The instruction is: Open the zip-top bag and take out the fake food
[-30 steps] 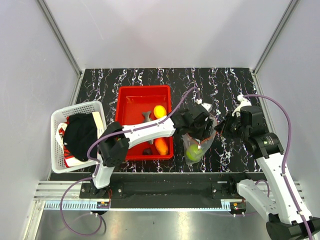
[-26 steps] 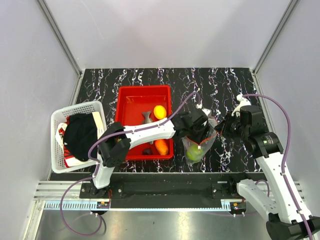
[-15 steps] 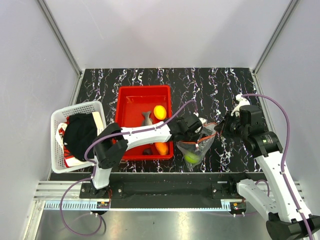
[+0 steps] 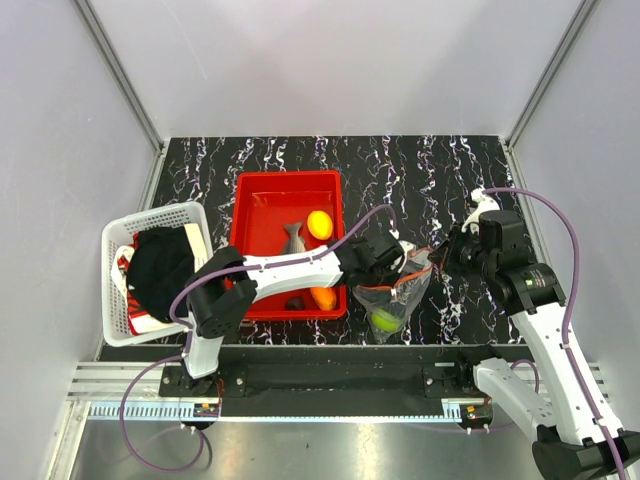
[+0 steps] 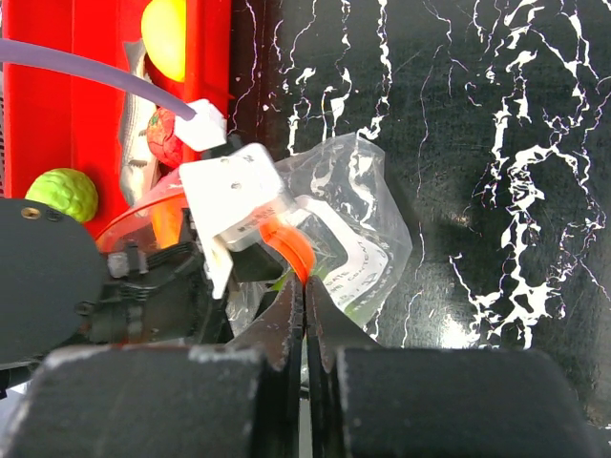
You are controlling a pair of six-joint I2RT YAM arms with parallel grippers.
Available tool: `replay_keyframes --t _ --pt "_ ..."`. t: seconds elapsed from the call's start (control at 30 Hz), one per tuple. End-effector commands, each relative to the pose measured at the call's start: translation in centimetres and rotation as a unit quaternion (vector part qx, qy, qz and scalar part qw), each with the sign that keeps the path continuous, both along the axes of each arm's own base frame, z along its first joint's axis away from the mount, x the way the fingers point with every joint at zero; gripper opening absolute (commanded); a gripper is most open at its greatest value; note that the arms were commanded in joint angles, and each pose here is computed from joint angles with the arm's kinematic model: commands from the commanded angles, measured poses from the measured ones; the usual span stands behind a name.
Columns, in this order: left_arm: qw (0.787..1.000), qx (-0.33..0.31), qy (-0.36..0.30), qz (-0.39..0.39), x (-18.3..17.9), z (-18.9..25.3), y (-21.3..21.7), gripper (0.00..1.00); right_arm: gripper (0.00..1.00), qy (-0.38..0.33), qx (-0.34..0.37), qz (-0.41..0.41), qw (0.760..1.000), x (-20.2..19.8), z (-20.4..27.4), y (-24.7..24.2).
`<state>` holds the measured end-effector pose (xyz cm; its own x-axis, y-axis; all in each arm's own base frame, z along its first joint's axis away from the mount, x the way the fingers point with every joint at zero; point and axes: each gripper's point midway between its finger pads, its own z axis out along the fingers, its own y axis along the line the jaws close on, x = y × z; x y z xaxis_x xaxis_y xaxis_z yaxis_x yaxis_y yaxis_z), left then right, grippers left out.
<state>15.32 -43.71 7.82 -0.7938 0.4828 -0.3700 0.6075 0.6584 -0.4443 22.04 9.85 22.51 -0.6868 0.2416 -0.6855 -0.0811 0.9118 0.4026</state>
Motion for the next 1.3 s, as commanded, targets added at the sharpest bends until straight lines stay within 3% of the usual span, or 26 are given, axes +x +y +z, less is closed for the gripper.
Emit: replay_keyframes --t 0.0,0.27,0.33,0.4,0.5,0.87,1.1,1.27 --pt "1.0 0.015 0.015 -0.002 -1.0 -2.0 -0.2 0.86 0.0 -0.033 0.003 0.001 0.999 0.8 1.7 0.1" --pt "0.999 0.034 0.016 -0.001 -1.2 -4.4 -0.4 0.88 0.0 -0.03 0.004 0.004 1.0 0.8 1.5 0.3" --pt "0.999 0.033 0.008 0.003 -0.7 -4.3 -0.6 0.79 0.0 -0.031 0.005 0.004 0.999 0.8 1.5 0.3" --pt "1.0 0.026 -0.002 0.009 -0.1 -3.6 -0.8 0.59 0.0 -0.031 0.005 0.004 0.999 0.8 1.5 0.2" --pt "0.999 0.007 -0.028 0.019 1.0 -1.5 -1.3 0.42 0.0 -0.034 0.005 0.002 0.999 0.6 1.6 0.1" --pt "0.984 -0.024 -0.159 0.079 7.3 7.2 -0.5 0.0 0.0 -0.028 -0.001 -0.037 0.999 0.0 1.3 -1.1" --pt "0.971 -0.039 -0.214 0.096 8.7 10.8 0.5 0.0 0.0 -0.029 -0.005 -0.044 0.999 -0.1 1.3 -1.4" --pt "0.971 -0.129 -0.199 0.038 7.3 14.8 -2.5 0.0 0.0 -0.032 -0.001 -0.038 0.999 0.2 1.8 -1.1"
